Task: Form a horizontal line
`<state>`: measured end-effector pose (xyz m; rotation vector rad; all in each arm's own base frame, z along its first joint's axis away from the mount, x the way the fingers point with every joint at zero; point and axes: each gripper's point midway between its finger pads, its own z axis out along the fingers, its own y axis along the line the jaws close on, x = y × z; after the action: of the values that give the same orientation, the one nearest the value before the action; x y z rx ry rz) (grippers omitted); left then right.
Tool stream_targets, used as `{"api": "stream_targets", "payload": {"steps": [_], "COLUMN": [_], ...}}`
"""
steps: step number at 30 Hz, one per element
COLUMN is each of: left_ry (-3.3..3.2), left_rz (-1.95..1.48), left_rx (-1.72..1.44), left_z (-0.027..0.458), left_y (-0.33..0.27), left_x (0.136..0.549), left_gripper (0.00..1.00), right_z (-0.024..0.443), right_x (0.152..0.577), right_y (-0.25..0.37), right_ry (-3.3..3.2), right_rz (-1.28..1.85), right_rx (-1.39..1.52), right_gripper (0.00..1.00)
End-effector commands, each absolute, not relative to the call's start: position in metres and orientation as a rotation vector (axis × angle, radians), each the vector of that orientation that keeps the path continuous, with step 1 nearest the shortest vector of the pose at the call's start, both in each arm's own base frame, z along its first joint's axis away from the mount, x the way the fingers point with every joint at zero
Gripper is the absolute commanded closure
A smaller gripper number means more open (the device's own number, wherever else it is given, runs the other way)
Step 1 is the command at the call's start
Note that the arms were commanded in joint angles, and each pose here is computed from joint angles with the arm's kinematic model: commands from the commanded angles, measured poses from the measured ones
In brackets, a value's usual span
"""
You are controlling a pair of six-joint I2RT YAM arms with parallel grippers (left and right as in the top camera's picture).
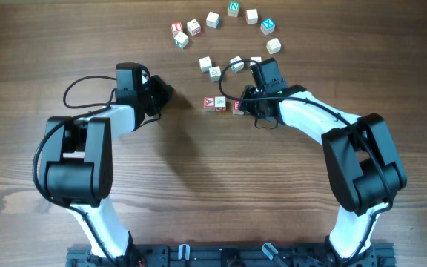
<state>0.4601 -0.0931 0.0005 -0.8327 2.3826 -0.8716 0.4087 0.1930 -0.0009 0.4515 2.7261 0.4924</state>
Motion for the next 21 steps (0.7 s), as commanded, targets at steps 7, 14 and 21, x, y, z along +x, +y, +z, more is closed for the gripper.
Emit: {"api": "stream_targets", "payload": {"steps": [7,14,21], "left_ry": [2.382,2.382,2.382], "left_rz": [-0.835,-0.835,-0.835], "left_rx": [-0.819,-0.818,-0.818], "left_z": [0.0017,0.0017,0.0017], "left_y": [-0.0877,-0.0878,-0.0877], "left_x": [0.4578,0.4578,0.4579], "left_gripper": [0.96,0.96,0.96], "right_z": [-0.0141,-0.0128,-0.0117], "right_x": [0.406,0.4084,0.4112], "right_y": [0.1947,0.1958,0.196], "right_ry": [2.742,2.731,2.716], "right_rz": [0.474,0.483,0.488], "right_rx": [0.427,0.428,0.449], "right_gripper": [0.96,0.96,0.95]}}
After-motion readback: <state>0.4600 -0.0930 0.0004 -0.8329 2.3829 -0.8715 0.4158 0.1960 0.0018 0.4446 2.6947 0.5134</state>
